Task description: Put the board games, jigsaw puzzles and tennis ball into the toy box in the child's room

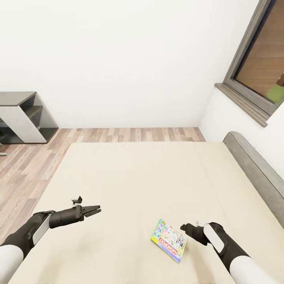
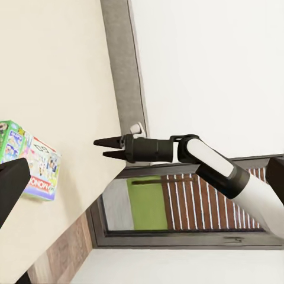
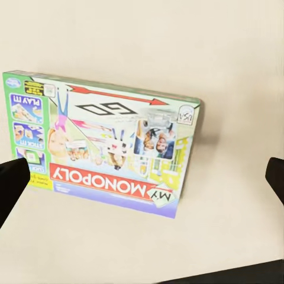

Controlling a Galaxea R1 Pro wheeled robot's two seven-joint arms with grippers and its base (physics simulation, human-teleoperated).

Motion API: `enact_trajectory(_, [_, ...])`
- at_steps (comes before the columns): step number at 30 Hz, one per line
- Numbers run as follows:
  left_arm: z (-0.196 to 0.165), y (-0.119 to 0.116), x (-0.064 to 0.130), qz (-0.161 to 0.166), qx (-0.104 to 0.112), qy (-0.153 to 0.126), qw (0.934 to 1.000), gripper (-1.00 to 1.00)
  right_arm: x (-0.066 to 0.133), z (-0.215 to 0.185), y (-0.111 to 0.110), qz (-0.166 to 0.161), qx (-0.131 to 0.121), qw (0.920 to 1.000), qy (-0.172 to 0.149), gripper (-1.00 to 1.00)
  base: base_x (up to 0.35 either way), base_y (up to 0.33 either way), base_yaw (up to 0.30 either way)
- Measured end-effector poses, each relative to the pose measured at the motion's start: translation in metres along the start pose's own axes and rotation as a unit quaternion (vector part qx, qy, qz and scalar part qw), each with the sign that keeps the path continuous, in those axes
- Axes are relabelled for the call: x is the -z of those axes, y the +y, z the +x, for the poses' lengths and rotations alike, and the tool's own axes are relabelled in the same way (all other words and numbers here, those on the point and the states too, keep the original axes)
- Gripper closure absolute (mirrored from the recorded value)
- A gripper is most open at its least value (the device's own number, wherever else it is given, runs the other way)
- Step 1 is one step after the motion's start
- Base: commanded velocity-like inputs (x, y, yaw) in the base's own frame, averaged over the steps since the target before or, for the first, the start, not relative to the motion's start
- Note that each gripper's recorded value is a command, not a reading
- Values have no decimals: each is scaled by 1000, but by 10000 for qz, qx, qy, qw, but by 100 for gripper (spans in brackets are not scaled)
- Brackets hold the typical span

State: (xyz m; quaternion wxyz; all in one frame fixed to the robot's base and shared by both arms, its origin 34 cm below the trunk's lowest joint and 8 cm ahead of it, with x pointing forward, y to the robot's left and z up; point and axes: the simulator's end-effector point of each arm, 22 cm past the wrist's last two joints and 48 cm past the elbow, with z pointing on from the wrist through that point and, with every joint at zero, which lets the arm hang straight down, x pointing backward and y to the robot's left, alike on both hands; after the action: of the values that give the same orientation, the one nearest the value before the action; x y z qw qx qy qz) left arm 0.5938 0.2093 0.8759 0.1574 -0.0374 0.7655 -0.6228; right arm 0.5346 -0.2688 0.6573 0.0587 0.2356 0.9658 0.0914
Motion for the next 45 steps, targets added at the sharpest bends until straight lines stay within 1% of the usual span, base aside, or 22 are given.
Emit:
enact_trajectory(15, [3, 14, 9, -121, 99, 18, 9999, -100, -8, 5, -7, 54, -18, 10000, 79, -100, 0, 0, 0])
enact_trajectory(25, [7, 21, 8, -137, 179, 39, 9997, -100, -14, 12, -9, 76, -27, 9998, 154, -100, 0, 0, 0])
enact_trajectory(45, [15, 34, 3, -153, 331, 82, 9993, -100, -26, 26, -19, 177, -52, 9993, 317, -100, 0, 0, 0])
